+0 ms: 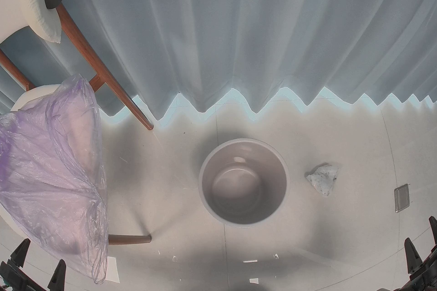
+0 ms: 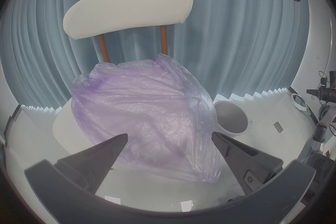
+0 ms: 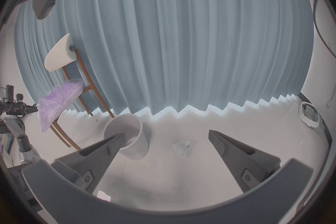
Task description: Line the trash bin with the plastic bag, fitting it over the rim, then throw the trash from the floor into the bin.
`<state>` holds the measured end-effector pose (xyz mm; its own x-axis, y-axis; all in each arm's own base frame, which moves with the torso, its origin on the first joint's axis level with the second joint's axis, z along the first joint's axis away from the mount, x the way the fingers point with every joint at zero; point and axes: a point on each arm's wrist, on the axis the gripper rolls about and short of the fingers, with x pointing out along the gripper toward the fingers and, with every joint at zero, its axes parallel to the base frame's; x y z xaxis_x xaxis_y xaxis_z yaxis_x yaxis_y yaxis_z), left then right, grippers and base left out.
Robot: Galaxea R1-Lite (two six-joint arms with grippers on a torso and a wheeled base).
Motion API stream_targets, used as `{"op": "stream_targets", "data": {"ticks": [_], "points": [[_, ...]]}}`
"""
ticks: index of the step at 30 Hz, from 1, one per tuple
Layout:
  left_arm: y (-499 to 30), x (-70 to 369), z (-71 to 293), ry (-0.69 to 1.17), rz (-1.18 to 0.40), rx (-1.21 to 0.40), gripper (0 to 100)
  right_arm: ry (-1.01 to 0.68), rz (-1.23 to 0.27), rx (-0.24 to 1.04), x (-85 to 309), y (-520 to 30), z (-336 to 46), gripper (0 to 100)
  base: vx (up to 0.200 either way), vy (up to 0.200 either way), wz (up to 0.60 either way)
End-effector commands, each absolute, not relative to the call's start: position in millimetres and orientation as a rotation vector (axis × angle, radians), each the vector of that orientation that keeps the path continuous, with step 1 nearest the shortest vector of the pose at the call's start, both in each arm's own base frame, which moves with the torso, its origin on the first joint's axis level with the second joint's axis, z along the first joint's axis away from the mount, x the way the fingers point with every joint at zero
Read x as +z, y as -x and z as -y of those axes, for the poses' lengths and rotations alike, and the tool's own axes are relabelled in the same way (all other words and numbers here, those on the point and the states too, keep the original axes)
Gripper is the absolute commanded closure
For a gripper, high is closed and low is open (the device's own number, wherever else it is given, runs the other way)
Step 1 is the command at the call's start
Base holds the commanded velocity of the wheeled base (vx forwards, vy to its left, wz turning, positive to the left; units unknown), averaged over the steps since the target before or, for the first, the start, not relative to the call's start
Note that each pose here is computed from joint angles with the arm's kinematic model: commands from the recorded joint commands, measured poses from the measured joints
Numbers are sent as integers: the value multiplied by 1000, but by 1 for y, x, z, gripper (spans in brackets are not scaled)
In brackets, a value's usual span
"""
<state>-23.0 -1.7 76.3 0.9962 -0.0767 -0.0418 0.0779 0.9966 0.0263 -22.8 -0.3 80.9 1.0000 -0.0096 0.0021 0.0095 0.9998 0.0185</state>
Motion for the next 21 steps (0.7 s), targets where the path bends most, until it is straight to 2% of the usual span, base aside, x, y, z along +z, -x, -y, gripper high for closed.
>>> {"op": "stream_targets", "data": {"ticks": [1,3,4,16,21], "points": [[23,75,2,-24,-8,-74,0,-23,2,-11,76,23,0,0,0,0,0],[23,76,2,-25,2,-74,0,-23,2,-11,76,23,0,0,0,0,0],[23,83,2,-35,73,-72,0,-23,2,-11,76,23,0,0,0,0,0],[24,90,2,-69,141,-91,0,-23,2,-9,76,23,0,0,0,0,0],[31,109,5,-74,232,-207,0,-25,2,-9,76,23,0,0,0,0,0]]}}
